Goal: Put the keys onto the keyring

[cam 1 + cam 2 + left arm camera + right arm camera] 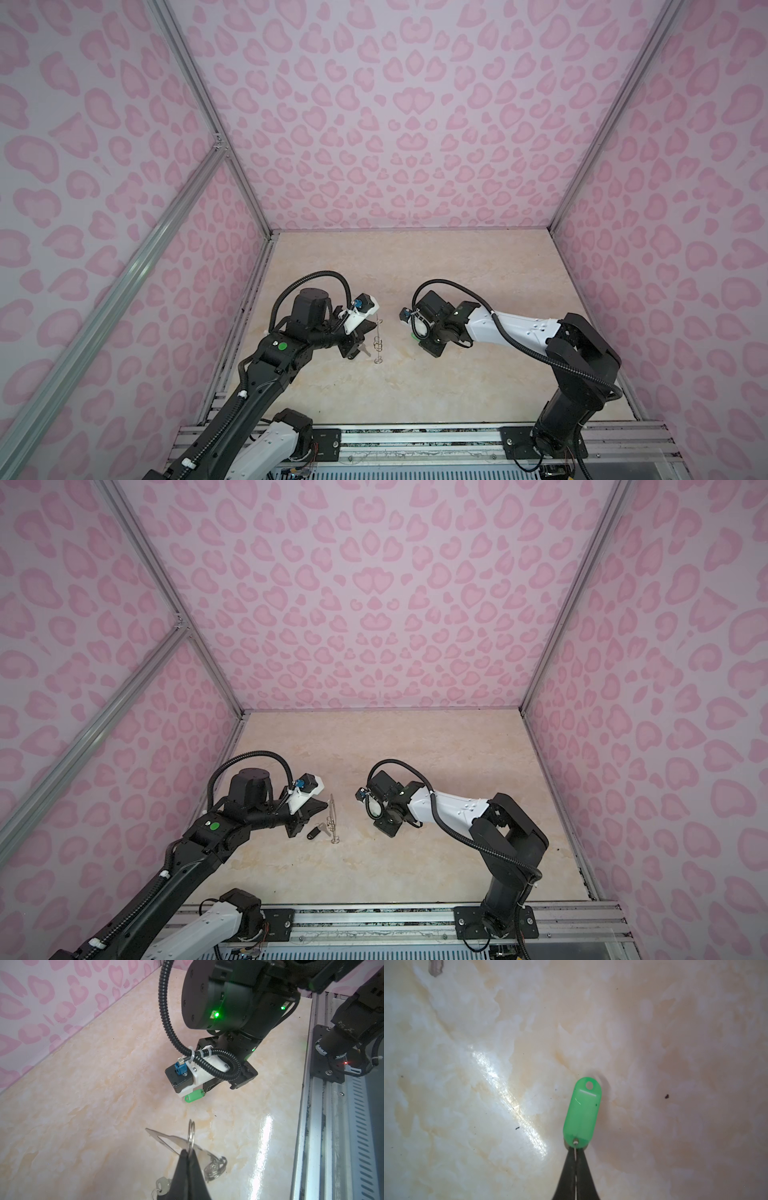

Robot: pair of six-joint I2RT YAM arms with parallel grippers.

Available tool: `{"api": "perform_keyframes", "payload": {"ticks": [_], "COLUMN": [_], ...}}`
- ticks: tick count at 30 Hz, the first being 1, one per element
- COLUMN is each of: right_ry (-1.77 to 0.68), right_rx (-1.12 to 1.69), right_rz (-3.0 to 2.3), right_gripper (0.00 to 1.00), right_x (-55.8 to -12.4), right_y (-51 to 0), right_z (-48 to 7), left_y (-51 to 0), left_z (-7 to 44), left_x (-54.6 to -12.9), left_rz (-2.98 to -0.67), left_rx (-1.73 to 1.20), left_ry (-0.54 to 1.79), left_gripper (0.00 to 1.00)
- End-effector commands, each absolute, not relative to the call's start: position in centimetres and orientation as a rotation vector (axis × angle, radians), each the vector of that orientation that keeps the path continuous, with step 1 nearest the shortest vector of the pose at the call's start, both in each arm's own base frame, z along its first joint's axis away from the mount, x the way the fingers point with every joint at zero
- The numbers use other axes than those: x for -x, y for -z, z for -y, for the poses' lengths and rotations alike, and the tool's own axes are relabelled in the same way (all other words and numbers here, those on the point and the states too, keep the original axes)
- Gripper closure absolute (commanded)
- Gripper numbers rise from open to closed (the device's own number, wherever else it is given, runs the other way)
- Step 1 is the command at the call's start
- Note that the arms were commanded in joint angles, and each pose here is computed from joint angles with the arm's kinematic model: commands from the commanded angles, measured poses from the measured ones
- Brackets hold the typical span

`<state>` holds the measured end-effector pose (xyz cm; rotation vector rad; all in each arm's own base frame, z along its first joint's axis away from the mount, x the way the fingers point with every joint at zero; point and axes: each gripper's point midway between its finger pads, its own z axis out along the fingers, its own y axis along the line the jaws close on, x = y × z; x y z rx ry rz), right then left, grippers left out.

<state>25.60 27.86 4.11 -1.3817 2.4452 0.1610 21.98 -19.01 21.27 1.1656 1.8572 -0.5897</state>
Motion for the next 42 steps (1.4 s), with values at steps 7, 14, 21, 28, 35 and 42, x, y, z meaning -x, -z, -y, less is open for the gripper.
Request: {"api": "perform_keyframes", "payload": {"ticks": [7,14,21,28,35,42], "right_ry": [-0.113,-0.087,-0.074,-0.120,-0.173,-0.218], "right_rx": [1.386,1.380,1.372,1.378,1.405,1.416], "right_rz": [-2.483,-2.503,-2.488,-2.467,-2.457,-2.437], "right_gripper": [1.00,0.90,0.76,0.76,0.78,0.80], "right_x": [-26.3,-25.9,-25.3,-25.2,-25.3,-25.2], "right_y": [-1.9,-1.3,-1.9,-2.0,-2.1,-2.3], "right_z": [-27.0,-26.2,-24.6,-24.8,-25.4,-26.1], "left_y": [-21.1,-20.9,-21.5,-21.1,-21.0,-21.0], "left_z": [19.6,20.0,20.2,20.4,20.6,20.7], "left_x": [-22.2,-22.4,-22.5,-22.4,-22.4,-22.5], "left_rz": [-1.844,-1.848,-1.834,-1.839,-1.841,-1.843], "left_rx": [-1.194,-1.209,-1.215,-1.224,-1.232,-1.238], "left_ry": [0.584,0.583,0.585,0.590,0.590,0.591], "left_gripper": [0.96,0.96,0.96,0.97,0.96,0.96]}}
